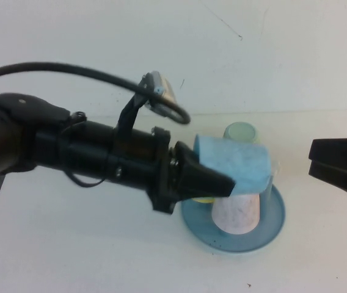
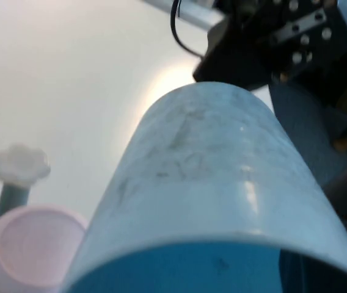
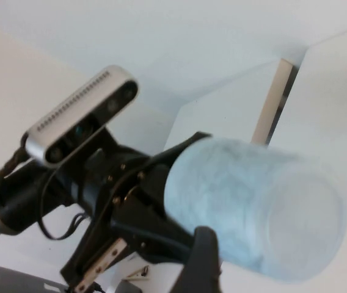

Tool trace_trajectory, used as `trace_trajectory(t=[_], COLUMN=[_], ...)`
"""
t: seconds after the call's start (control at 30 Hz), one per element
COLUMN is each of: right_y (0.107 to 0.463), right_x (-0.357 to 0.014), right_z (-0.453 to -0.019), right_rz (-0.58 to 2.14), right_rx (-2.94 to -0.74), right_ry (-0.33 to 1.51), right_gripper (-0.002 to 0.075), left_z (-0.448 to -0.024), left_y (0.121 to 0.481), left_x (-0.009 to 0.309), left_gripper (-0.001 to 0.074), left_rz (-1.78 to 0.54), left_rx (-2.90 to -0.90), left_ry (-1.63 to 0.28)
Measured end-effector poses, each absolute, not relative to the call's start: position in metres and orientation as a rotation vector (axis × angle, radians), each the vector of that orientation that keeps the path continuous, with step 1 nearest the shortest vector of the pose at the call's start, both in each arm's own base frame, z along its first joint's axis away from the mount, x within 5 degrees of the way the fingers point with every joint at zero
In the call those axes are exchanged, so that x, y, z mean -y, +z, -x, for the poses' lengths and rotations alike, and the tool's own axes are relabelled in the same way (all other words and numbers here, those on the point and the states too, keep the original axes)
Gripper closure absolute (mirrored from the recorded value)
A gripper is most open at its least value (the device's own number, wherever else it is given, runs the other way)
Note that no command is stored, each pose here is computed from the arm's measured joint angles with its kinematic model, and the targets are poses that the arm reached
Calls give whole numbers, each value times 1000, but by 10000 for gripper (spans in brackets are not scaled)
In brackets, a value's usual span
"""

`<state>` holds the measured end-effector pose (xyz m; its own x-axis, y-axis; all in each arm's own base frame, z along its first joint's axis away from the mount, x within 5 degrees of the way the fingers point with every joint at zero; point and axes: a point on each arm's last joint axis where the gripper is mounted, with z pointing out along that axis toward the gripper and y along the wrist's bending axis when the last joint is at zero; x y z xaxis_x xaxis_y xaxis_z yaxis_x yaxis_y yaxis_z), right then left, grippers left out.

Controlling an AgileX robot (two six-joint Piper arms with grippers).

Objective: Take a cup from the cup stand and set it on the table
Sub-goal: Place the cup on the table

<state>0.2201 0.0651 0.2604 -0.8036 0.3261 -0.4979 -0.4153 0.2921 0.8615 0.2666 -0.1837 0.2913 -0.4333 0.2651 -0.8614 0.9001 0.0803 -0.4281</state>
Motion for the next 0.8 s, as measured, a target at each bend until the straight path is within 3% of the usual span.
trace_trajectory(t=[0.13, 0.47, 0.57, 0.8], right_y=[260, 255, 254, 250], right_x=[-65, -66, -66, -67], right_z=[-220, -216, -215, -212], right_rz=[77, 166, 194, 254], right_rx=[-1958, -2016, -2023, -2066], right_ry=[1570, 1530, 1515, 1489], right_gripper=[101, 101, 103, 122], left_z=[-245, -209, -217, -244], left_y=[300, 311, 301, 243], left_x=[168, 142, 144, 159], left_gripper=[718, 719, 719, 719], left_rz=[-1331, -1379, -1370, -1453], left_rx=[-1925, -2501, -2607, -2798], left_ry=[-1179, -233, -95, 7])
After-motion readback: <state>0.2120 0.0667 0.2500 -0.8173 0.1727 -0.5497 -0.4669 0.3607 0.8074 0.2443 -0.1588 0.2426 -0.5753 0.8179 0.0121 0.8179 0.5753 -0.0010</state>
